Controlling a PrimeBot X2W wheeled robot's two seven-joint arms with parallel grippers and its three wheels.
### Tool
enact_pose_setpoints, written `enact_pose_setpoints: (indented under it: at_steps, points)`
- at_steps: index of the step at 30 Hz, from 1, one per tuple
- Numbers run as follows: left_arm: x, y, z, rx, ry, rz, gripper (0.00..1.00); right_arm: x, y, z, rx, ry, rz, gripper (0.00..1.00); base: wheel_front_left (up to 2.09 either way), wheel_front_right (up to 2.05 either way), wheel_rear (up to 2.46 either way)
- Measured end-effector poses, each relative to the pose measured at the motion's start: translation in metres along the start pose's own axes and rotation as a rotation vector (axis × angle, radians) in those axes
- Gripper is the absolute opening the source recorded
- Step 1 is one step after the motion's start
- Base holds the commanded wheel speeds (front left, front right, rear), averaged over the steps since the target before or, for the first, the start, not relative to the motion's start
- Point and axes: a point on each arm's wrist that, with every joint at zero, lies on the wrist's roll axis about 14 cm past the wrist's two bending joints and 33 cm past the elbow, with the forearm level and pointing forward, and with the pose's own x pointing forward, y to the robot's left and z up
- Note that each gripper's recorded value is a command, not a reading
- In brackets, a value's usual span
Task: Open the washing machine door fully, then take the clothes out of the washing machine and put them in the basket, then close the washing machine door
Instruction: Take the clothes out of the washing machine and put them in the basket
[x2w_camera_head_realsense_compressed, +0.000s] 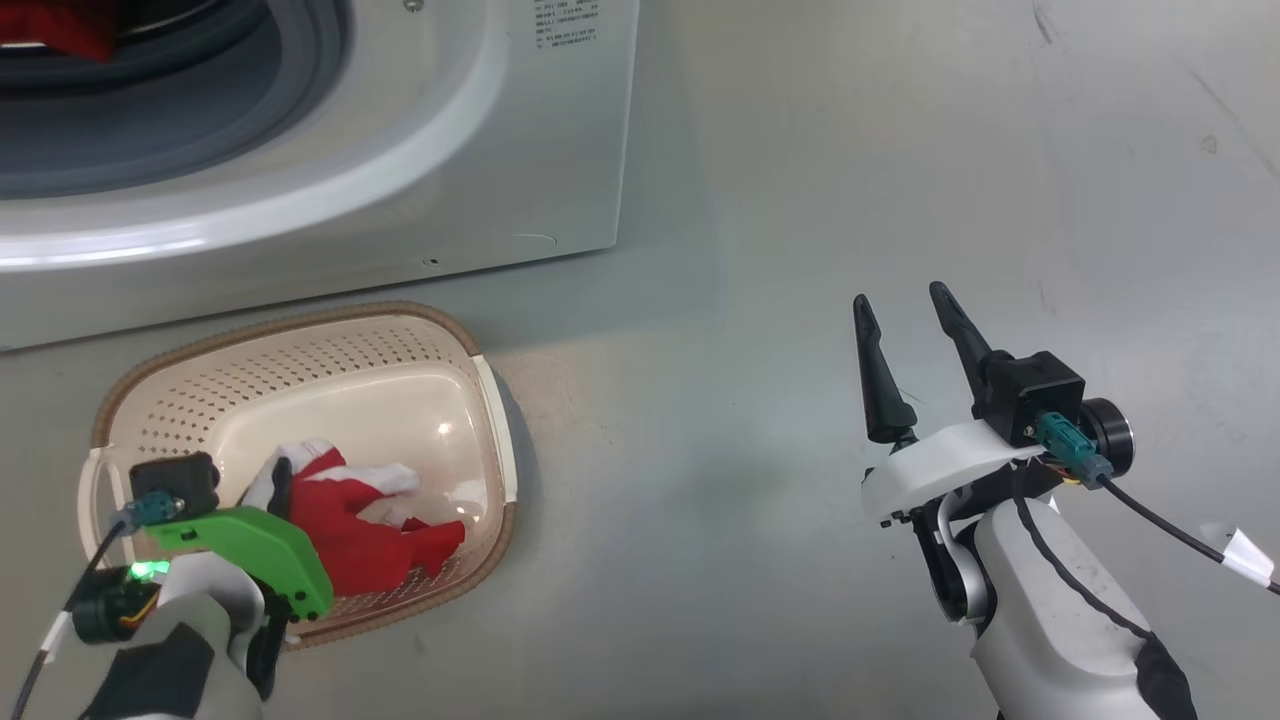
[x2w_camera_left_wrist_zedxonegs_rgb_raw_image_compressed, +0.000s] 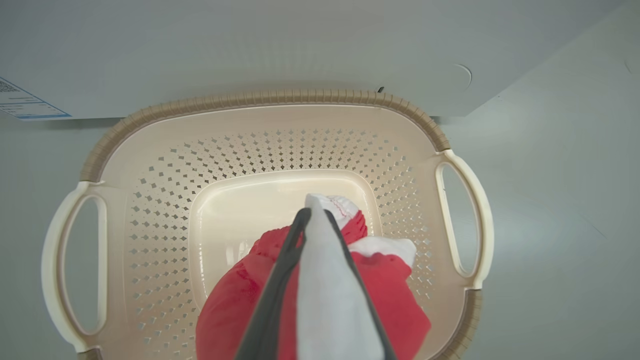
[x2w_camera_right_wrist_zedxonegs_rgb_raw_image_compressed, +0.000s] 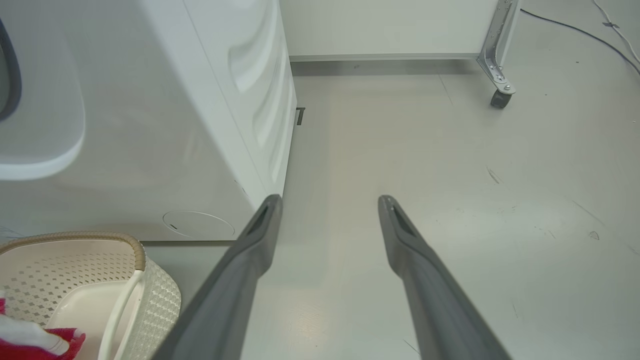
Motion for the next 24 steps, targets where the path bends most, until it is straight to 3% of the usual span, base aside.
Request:
enact_pose_setpoints:
  at_steps: [6,18,19,20,21,24]
  points:
    - [0.022,0.009,0.019,-0.006,-0.04,0.013,0.0,0.006,-0.005,-0.017,0.004,0.039,-0.012,1.0,0.0,0.0,0.0]
    - [0.06,0.019,0.014,-0.019,-0.024,0.025,0.0,0.027,-0.016,-0.041,0.008,0.081,-0.034,1.0,0.0,0.0,0.0]
    - [0.062,0.02,0.01,-0.021,-0.014,0.026,0.21,0.029,-0.017,-0.042,0.008,0.082,-0.036,1.0,0.0,0.0,0.0]
    - [0.064,0.021,0.006,-0.023,-0.004,0.028,0.87,0.031,-0.018,-0.044,0.008,0.085,-0.037,1.0,0.0,0.0,0.0]
    - [0.066,0.022,-0.002,-0.044,0.012,0.038,1.0,0.032,-0.022,-0.049,0.009,0.096,-0.047,1.0,0.0,0.0,0.0]
    - [0.067,0.022,-0.01,-0.055,0.028,0.043,1.0,0.032,-0.025,-0.053,0.007,0.107,-0.06,1.0,0.0,0.0,0.0]
